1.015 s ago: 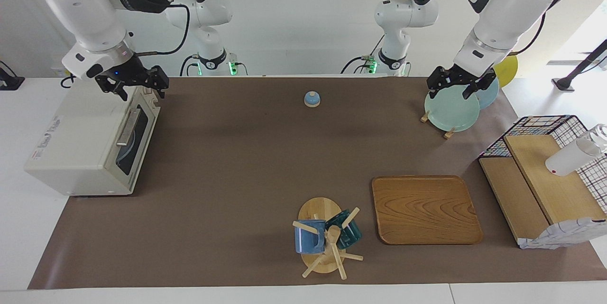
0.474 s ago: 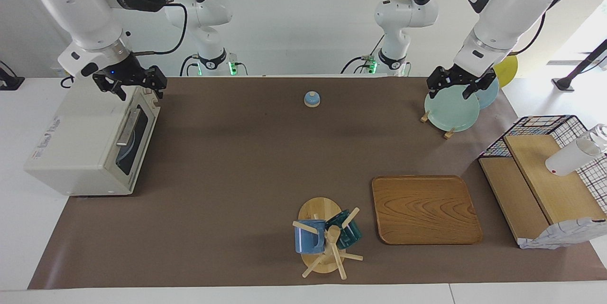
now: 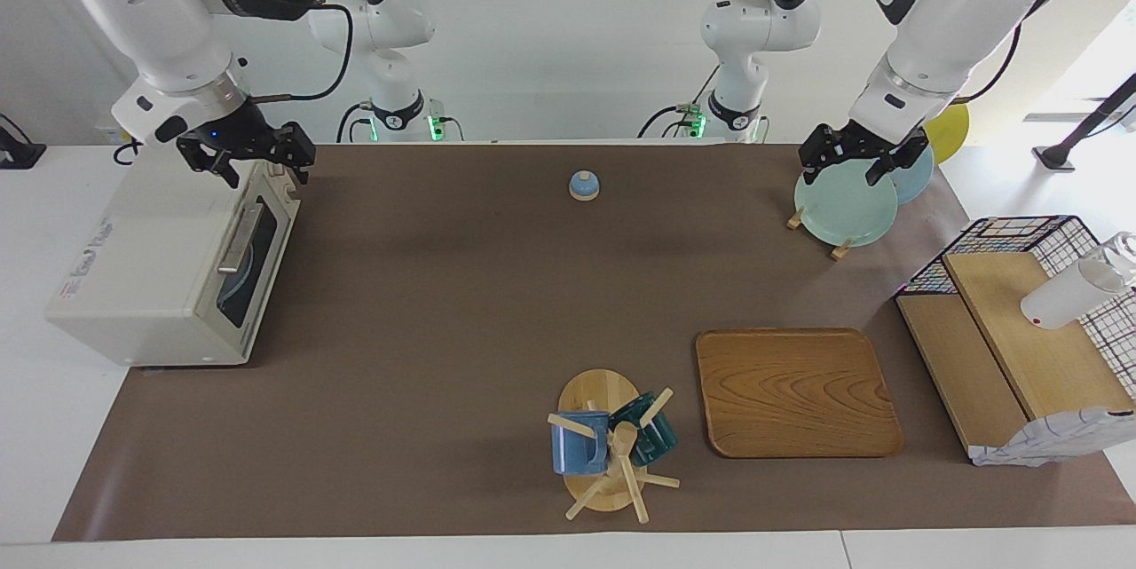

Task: Put eggplant into oven

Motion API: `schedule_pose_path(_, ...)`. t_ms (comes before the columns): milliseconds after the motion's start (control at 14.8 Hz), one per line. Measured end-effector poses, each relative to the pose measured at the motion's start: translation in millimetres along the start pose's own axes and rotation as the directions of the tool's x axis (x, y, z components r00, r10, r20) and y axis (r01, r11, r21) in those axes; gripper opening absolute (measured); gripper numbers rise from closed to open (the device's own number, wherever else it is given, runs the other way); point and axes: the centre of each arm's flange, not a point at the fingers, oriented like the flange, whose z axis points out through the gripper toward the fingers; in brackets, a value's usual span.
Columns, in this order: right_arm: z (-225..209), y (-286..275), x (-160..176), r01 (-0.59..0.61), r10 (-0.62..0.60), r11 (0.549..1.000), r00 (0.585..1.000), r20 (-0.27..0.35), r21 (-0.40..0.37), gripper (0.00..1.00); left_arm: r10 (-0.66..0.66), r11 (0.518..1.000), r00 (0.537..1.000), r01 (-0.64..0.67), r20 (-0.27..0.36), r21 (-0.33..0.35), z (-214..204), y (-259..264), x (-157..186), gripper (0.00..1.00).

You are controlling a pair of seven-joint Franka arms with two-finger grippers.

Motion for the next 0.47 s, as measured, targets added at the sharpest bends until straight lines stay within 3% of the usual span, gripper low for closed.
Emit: schedule_pose_path(474, -6.0, -5.8, 0.8, 0.011, -0.011, 1.0, 1.0, -0.013, -0.002, 1.0, 0.0, 1.0, 1.0, 0.0, 0.0, 0.0, 0.0, 0.0, 0.0, 1.0)
